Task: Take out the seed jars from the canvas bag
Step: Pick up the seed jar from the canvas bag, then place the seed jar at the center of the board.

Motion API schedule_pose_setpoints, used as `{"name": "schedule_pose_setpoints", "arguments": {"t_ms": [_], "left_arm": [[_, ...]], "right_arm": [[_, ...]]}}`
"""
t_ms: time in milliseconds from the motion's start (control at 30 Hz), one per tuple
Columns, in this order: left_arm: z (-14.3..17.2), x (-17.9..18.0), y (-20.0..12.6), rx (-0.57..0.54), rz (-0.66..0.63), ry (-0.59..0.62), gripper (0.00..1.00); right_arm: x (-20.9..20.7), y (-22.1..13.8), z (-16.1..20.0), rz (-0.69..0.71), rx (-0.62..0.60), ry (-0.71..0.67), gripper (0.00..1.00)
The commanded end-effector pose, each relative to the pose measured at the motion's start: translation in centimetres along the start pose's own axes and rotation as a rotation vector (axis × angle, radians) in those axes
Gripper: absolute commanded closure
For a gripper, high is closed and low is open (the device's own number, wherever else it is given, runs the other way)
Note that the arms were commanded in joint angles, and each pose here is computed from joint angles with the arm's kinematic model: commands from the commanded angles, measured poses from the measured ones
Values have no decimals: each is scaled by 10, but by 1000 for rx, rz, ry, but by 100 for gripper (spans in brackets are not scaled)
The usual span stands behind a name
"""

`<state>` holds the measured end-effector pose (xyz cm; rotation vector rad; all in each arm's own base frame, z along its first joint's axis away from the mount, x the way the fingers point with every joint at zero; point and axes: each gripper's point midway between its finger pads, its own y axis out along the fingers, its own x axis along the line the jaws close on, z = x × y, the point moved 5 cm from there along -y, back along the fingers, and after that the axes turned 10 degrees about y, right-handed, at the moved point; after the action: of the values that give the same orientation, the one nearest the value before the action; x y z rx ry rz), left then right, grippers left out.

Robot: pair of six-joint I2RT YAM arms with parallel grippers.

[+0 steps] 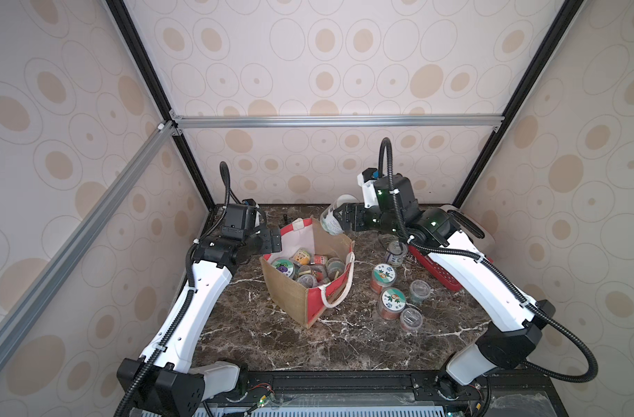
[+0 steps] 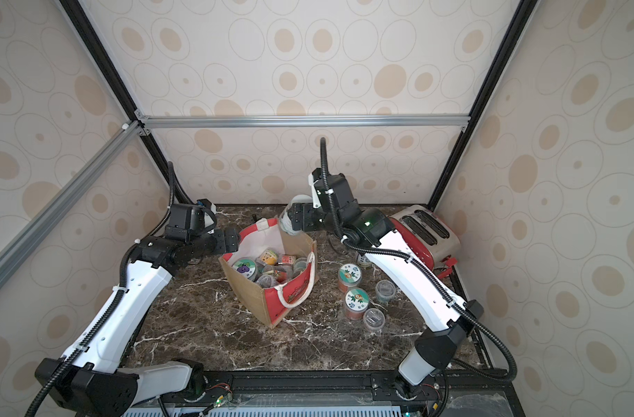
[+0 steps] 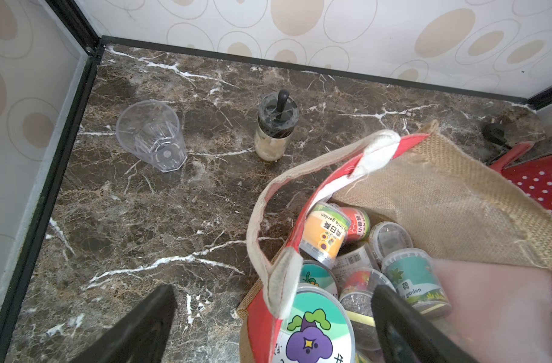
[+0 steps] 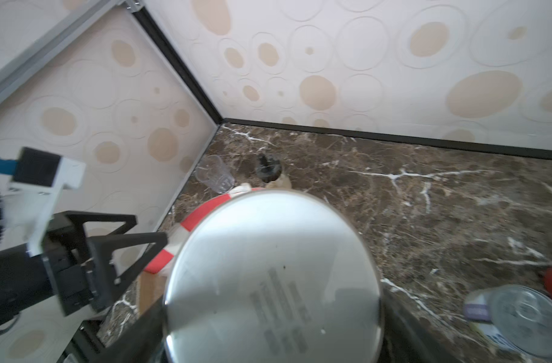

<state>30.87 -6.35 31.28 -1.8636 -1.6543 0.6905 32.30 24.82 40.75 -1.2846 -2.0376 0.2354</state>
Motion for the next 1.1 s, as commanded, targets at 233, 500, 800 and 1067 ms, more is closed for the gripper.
{"name": "schedule_pose_setpoints", "arguments": {"t_ms": [233,500,800,1067], "left_arm": [[-6,3,0,15,-19,33,2],[-3,2,9,36,-22,40,2],[-3,2,13,48,-24,47,2],[2,1,20,70,-12,62,2]], "right_arm": [[-104,13,-13,151,-23,140,33],[-146,84,6,229,105,130,33],[-186,153,36,364,235,58,31],[-209,159,59,467,302,16,12]]}}
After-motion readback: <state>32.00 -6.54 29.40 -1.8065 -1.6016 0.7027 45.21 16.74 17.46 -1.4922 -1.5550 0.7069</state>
